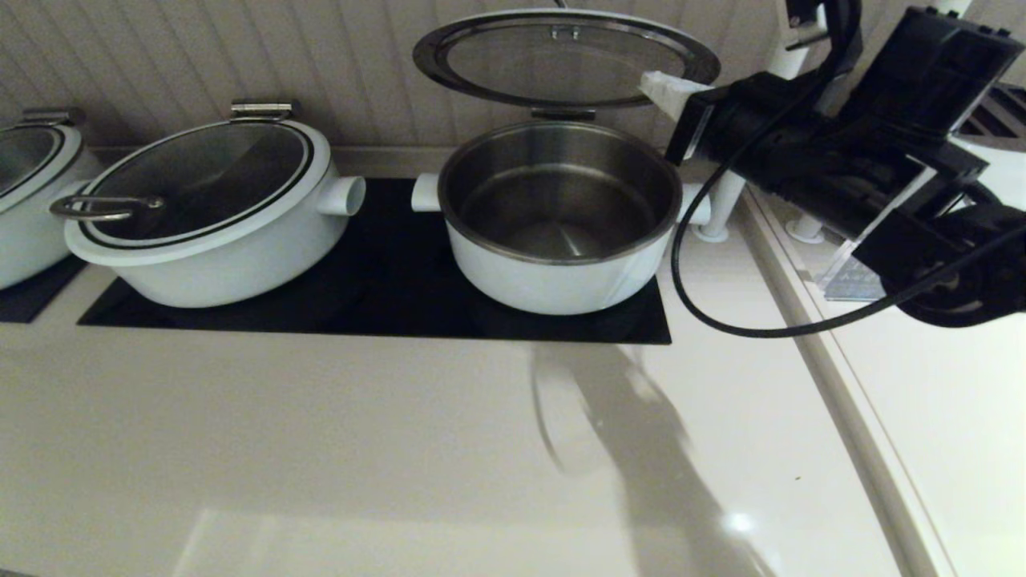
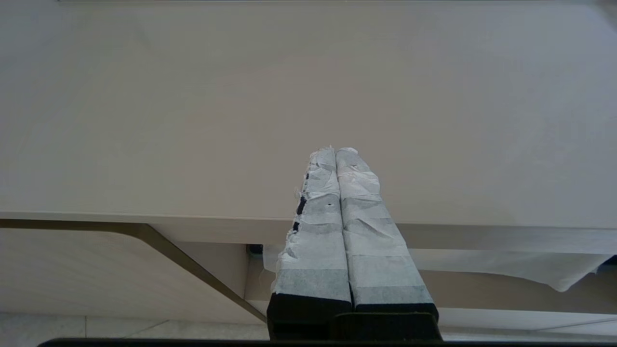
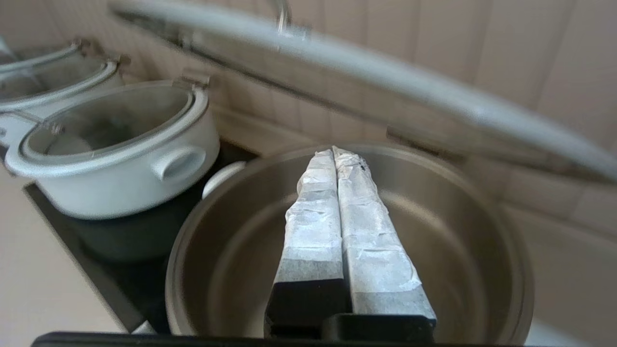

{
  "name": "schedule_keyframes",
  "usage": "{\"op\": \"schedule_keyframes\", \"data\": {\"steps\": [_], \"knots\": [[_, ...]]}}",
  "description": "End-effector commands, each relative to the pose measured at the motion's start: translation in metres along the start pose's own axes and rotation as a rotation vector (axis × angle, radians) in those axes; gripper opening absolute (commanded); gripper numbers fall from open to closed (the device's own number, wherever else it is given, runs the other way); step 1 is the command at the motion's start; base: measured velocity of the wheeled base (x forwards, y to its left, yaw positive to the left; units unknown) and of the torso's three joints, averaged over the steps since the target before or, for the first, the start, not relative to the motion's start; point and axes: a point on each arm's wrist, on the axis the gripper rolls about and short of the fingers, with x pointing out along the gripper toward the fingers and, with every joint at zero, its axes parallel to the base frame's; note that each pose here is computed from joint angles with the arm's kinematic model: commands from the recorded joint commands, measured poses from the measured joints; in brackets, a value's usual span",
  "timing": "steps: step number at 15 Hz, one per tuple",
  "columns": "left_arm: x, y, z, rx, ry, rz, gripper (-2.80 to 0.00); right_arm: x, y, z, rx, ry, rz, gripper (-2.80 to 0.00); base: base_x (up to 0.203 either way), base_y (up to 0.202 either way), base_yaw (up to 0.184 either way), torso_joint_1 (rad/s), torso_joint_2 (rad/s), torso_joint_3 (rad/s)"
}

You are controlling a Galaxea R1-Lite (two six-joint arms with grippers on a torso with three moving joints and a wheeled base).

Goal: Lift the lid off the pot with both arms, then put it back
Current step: Open the pot lid completely, then close the pot lid

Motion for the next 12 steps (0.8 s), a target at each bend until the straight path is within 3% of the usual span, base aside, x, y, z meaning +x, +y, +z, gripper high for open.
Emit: {"op": "schedule_keyframes", "data": {"steps": [1, 12], "knots": [[0.0, 0.0, 0.0, 0.001, 0.0, 0.0, -2.8, -0.007, 0.002, 0.0, 0.002, 0.011, 0.002, -2.8, 0.0, 0.0, 0.0, 0.0, 0.0, 0.0], [0.0, 0.0, 0.0, 0.001, 0.0, 0.0, -2.8, -0.045, -0.01, 0.027, -0.024, -0.004, -0.057, -2.8, 0.0, 0.0, 0.0, 0.0, 0.0, 0.0]]}}
